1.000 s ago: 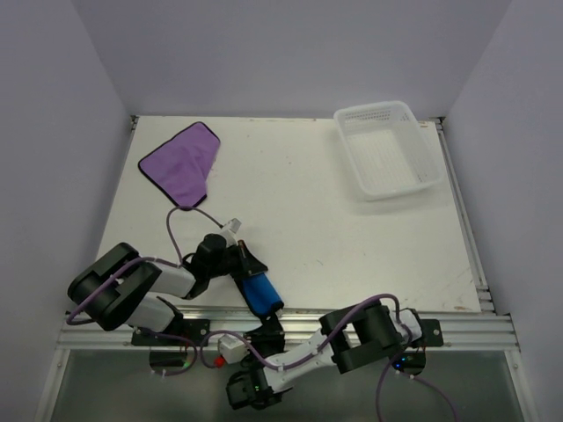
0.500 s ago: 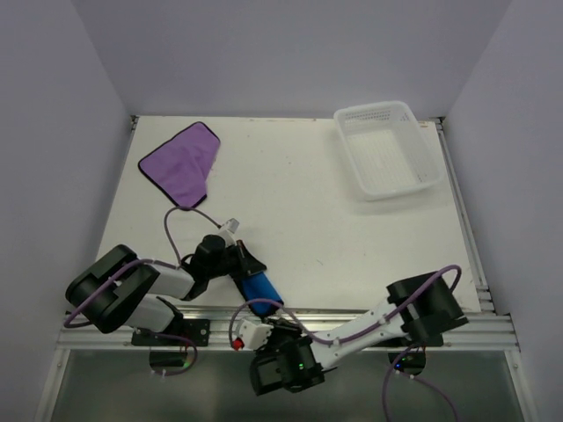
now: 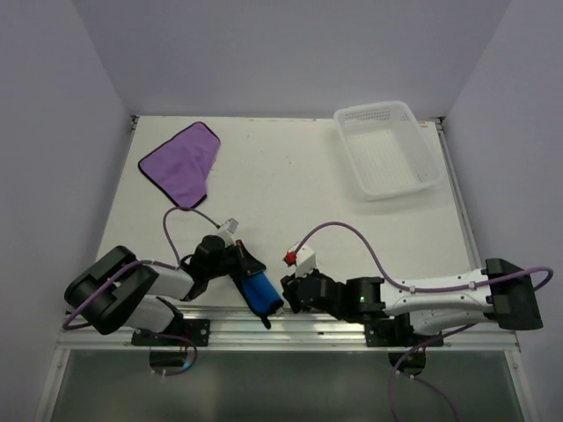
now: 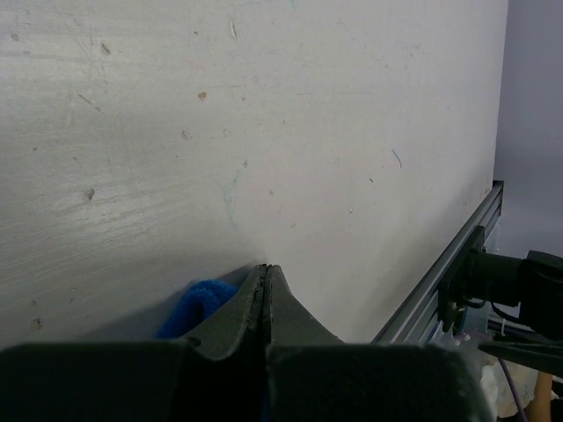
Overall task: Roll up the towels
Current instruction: Roll the towel
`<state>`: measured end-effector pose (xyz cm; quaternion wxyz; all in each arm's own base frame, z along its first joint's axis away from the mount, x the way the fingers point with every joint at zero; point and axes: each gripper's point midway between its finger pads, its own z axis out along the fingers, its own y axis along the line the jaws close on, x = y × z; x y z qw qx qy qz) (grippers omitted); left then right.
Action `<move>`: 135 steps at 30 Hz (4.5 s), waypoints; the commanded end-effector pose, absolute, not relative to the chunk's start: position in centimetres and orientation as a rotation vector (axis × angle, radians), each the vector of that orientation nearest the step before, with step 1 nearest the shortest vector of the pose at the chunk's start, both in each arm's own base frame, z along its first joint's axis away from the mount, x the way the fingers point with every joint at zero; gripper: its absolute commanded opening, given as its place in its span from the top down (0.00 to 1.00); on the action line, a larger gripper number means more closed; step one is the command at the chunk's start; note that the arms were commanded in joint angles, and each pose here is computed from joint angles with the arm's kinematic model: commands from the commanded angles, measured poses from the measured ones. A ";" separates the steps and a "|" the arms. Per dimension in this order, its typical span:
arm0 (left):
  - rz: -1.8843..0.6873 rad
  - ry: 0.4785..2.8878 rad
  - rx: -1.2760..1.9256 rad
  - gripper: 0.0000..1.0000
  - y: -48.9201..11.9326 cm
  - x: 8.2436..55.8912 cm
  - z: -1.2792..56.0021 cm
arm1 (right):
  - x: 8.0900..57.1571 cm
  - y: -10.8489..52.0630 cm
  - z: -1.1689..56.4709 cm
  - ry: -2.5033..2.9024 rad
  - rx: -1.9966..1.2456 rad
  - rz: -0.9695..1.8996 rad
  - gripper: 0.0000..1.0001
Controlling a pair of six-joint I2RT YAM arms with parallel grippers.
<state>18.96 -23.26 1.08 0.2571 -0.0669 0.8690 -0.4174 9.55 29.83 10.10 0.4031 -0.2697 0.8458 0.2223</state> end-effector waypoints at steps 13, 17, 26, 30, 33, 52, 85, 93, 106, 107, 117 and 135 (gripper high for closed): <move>-0.958 2.434 -0.191 1.00 -21.0 18.4 -1.7 | 12.7 34.5 7.9 2.373 -0.207 1.230 0.37; -0.967 2.427 -0.188 1.00 -21.1 18.5 -1.5 | 12.5 35.5 6.8 2.418 -0.177 1.282 0.37; -0.959 2.431 -0.188 1.00 -20.9 18.3 -1.5 | 11.8 37.1 4.9 2.465 -0.138 1.390 0.38; -0.959 2.431 -0.188 1.00 -20.9 18.2 -1.6 | 11.8 37.1 4.8 2.463 -0.149 1.390 0.37; -0.958 2.432 -0.191 1.00 -20.8 18.2 -1.6 | 11.7 37.0 4.5 2.476 -0.166 1.375 0.38; -0.965 2.433 -0.190 1.00 -20.8 18.1 -1.6 | 10.2 37.1 1.2 2.588 -0.443 0.969 0.52; -0.976 2.267 -0.086 0.59 -22.9 22.3 7.2 | 11.1 33.8 5.8 2.110 -0.874 0.027 1.00; -1.140 2.223 -0.100 0.59 -24.6 21.5 9.2 | 10.4 34.9 5.8 1.975 -0.994 -0.222 0.99; -1.196 2.200 -0.078 0.59 -25.2 20.8 9.9 | 11.0 33.9 4.3 1.863 -1.075 -0.488 0.99; -1.201 2.198 -0.080 0.59 -25.4 20.8 10.0 | 11.1 33.9 4.5 1.851 -1.074 -0.499 0.99; -1.286 2.231 -0.097 0.59 -26.6 18.4 9.1 | 11.8 33.5 3.5 1.773 -1.126 -0.688 0.98; -1.323 2.317 -0.156 0.59 -26.7 15.7 5.3 | 12.1 33.2 3.1 1.699 -1.173 -0.859 0.94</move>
